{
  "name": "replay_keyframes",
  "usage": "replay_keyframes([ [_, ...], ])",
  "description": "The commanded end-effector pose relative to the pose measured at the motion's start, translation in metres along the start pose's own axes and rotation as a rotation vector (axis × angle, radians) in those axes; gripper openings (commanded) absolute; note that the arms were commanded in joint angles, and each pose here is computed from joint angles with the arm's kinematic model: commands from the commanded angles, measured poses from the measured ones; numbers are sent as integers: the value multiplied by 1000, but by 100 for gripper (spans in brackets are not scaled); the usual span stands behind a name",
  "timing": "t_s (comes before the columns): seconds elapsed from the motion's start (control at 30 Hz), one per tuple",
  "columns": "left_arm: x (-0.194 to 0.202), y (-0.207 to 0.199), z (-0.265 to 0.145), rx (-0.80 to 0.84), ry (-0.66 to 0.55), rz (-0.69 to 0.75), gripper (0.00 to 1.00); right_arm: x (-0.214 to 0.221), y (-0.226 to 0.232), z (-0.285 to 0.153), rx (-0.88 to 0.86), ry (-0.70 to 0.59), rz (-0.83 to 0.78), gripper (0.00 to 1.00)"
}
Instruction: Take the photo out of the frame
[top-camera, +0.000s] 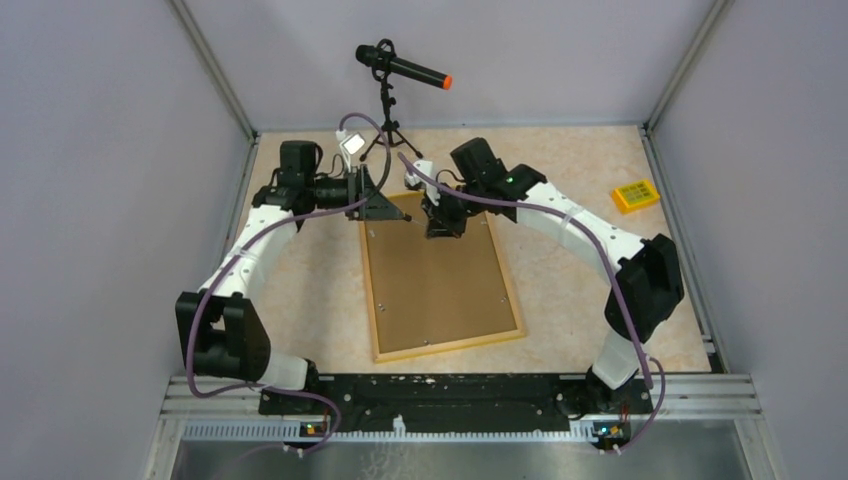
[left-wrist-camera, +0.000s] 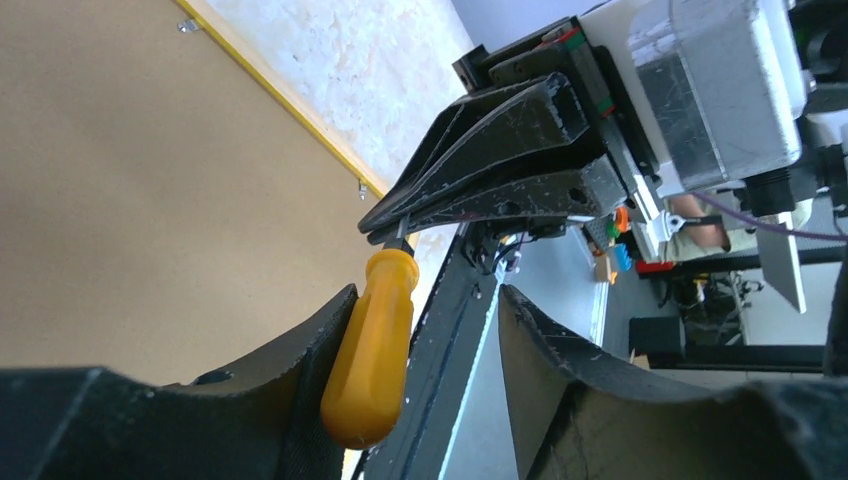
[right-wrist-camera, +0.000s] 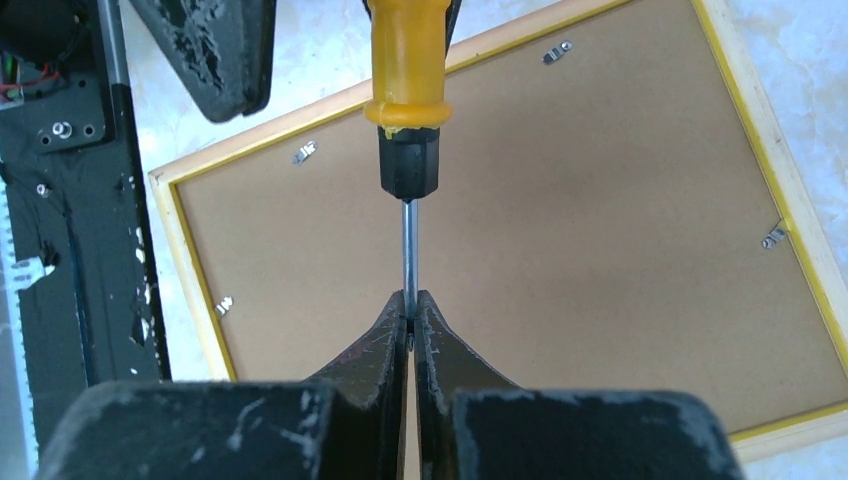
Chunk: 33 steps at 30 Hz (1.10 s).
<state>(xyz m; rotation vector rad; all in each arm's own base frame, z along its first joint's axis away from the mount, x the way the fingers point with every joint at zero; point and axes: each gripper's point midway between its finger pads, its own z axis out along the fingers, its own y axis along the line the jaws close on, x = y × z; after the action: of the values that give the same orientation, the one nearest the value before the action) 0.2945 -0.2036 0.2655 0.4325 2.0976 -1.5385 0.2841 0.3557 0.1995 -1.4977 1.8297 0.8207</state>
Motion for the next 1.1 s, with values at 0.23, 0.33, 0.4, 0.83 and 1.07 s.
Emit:
replay_keyframes([
  [0.23, 9, 4, -6, 10, 58, 46, 64, -9, 24, -24, -53, -24, -120, 0],
  [0.33, 9, 0, -6, 30, 69, 56, 62, -5, 24, -24, -52, -13, -118, 0],
  [0.4, 12, -2, -7, 45, 76, 56, 60, -4, 24, -23, -49, -10, -114, 0],
  [0.83, 30, 4, -4, 42, 96, 20, 54, -9, 27, -19, -74, -29, -89, 0],
  [1.07, 29, 5, -3, 49, 91, 39, 45, -7, 36, -16, -138, -19, -56, 0],
])
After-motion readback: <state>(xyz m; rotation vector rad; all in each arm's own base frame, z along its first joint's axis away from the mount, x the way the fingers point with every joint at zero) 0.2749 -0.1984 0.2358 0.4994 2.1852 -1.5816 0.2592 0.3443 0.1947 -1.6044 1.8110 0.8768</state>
